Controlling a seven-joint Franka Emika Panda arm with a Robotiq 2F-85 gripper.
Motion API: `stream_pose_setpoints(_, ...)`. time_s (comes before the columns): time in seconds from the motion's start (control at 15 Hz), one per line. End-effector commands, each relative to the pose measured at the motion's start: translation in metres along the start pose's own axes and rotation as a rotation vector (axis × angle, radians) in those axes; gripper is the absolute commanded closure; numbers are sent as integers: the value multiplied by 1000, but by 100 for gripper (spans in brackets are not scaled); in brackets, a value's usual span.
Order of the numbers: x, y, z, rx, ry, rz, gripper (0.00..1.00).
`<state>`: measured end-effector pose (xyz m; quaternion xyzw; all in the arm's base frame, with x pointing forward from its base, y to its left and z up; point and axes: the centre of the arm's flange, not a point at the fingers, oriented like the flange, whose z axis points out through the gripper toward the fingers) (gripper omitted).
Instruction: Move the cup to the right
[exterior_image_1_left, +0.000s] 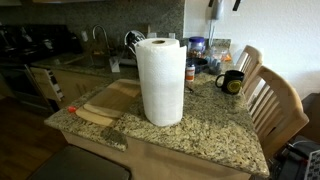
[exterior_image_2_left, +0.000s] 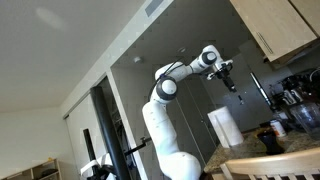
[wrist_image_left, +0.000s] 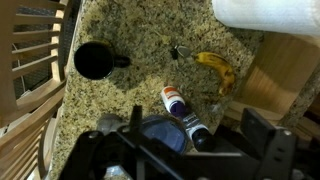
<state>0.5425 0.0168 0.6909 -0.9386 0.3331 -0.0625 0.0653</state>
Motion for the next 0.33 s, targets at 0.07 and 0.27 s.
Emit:
stream_pose_setpoints(0.07, 4, 4, 4, -6, -6, 1, 0)
stream_pose_setpoints(0.27, 4, 4, 5, -7, -8, 1, 0)
